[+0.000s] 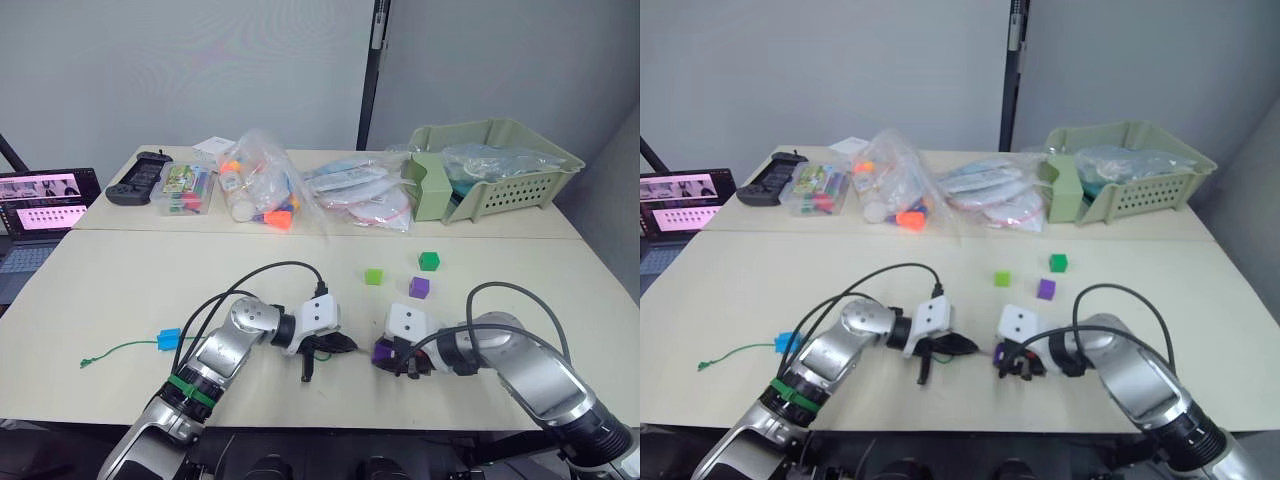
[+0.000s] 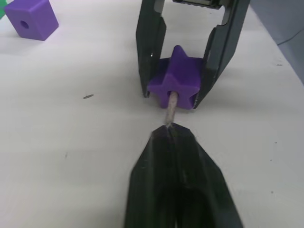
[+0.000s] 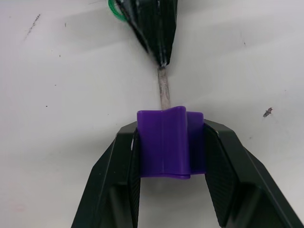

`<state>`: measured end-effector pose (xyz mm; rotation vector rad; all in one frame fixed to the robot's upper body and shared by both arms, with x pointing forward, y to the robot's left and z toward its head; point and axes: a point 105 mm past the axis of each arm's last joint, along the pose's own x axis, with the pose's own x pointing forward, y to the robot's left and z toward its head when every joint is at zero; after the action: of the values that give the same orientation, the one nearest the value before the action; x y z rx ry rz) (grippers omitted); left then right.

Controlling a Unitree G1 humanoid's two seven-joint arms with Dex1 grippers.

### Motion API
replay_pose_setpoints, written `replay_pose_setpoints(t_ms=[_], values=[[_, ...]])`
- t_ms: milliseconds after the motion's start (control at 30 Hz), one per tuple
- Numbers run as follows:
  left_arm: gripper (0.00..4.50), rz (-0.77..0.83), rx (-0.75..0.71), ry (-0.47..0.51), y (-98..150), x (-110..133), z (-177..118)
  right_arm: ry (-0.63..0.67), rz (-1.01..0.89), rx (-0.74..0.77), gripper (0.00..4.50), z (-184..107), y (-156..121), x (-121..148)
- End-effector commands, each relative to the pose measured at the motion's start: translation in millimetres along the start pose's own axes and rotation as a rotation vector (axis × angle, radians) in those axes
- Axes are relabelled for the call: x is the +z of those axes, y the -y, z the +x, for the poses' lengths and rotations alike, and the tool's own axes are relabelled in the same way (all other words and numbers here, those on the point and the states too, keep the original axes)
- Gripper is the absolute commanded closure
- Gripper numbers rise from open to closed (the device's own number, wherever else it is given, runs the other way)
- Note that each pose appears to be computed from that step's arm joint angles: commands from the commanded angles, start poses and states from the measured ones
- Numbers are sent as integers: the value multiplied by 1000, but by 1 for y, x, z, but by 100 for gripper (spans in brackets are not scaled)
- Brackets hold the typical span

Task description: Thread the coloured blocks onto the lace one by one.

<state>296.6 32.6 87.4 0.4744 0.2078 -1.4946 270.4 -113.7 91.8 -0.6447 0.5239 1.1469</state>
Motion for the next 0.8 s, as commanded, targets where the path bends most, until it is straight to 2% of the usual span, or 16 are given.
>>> replay_pose_setpoints(t_ms=[33, 500, 667, 800], values=[[448, 45, 4, 16, -3, 9, 2, -9, 24, 41, 318, 1, -9, -3], [448, 76, -61, 63, 11, 26, 31, -2, 24, 43, 318, 2, -11, 2], [448, 80, -49, 51, 7, 25, 29, -1, 26, 44, 318, 3, -11, 2], [336, 72, -26, 84, 2, 31, 17, -2, 29, 41, 318, 3, -11, 1]])
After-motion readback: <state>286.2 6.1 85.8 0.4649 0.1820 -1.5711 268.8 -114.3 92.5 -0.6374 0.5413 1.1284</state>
